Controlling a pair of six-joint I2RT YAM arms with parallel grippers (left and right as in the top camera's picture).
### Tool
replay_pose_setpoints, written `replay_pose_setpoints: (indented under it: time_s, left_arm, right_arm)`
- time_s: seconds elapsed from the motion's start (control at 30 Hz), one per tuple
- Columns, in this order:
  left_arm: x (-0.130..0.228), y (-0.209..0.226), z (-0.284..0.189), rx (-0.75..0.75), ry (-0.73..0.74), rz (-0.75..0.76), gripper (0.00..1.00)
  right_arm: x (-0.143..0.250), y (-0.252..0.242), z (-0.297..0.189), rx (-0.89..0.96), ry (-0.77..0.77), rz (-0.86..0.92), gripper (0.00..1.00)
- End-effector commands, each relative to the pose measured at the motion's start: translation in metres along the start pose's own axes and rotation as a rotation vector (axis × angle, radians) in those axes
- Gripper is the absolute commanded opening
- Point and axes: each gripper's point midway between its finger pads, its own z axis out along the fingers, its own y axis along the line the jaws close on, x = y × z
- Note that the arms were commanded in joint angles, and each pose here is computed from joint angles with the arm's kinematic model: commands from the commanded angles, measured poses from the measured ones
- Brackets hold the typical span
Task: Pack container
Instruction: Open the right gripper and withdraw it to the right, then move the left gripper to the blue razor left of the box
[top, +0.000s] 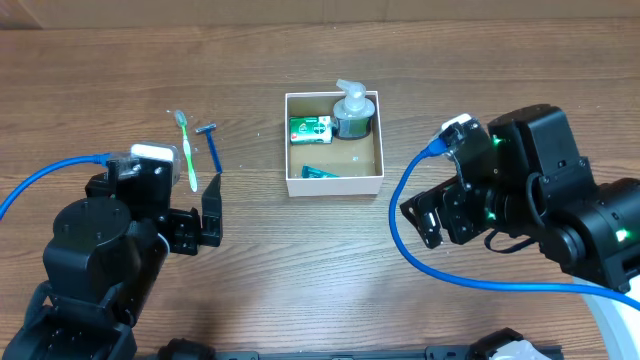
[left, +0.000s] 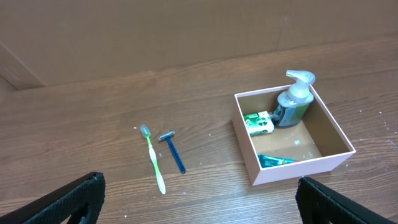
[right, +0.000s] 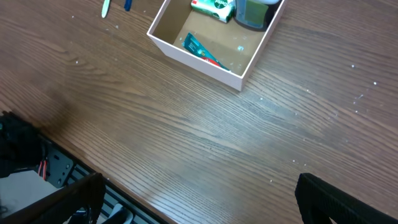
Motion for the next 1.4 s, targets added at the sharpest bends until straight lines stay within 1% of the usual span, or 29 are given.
replay_pose_setpoints:
  time_s: [0.0,0.4,0.5,0.73,0.87,0.97,1.13,1.23,1.37]
  left_arm:
    - [-0.005,0.004,-0.003,-0.018,-0.016,-0.006,1.00]
    - [-0.005,0.004,-0.003,-0.018,-0.016,-0.006,1.00]
    - [-0.008,0.000,-0.002,0.006,-0.027,-0.009,1.00]
    - [0.006,-0.001,-0.002,0.008,0.032,-0.002,1.00]
    - [-0.005,0.002,-0.002,-0.009,-0.015,-0.007,1.00]
    - [-0.009,0.001,0.001,-0.006,-0.024,-0.008,1.00]
    - [-0.005,0.021,0.015,-0.133,0.022,-0.010,1.00]
    - [0.000,0.032,0.033,-0.213,0.072,-0.048,1.00]
    - [0.004,0.032,0.061,-0.226,0.131,-0.048,1.00]
  right_arm:
    - [0.000,-0.002,-0.001,0.008,-0.009,0.013,1.00]
    - [-0.001,-0.002,-0.001,0.008,-0.009,0.013,1.00]
    - [0.000,-0.002,-0.001,0.008,-0.009,0.013,1.00]
    - [-0.001,-0.002,-0.001,0.008,-0.009,0.013,1.00]
    - [0.000,-0.002,-0.001,0.008,-0.009,0.013,1.00]
    - [-0.001,-0.002,-0.001,0.008,-0.009,0.013,1.00]
    - [-0.001,-0.002,-0.001,0.008,-0.009,0.013,1.00]
    - [0.000,-0.002,-0.001,0.008,-0.009,0.013,1.00]
    - [-0.001,-0.002,-0.001,0.008,-0.009,0.013,1.00]
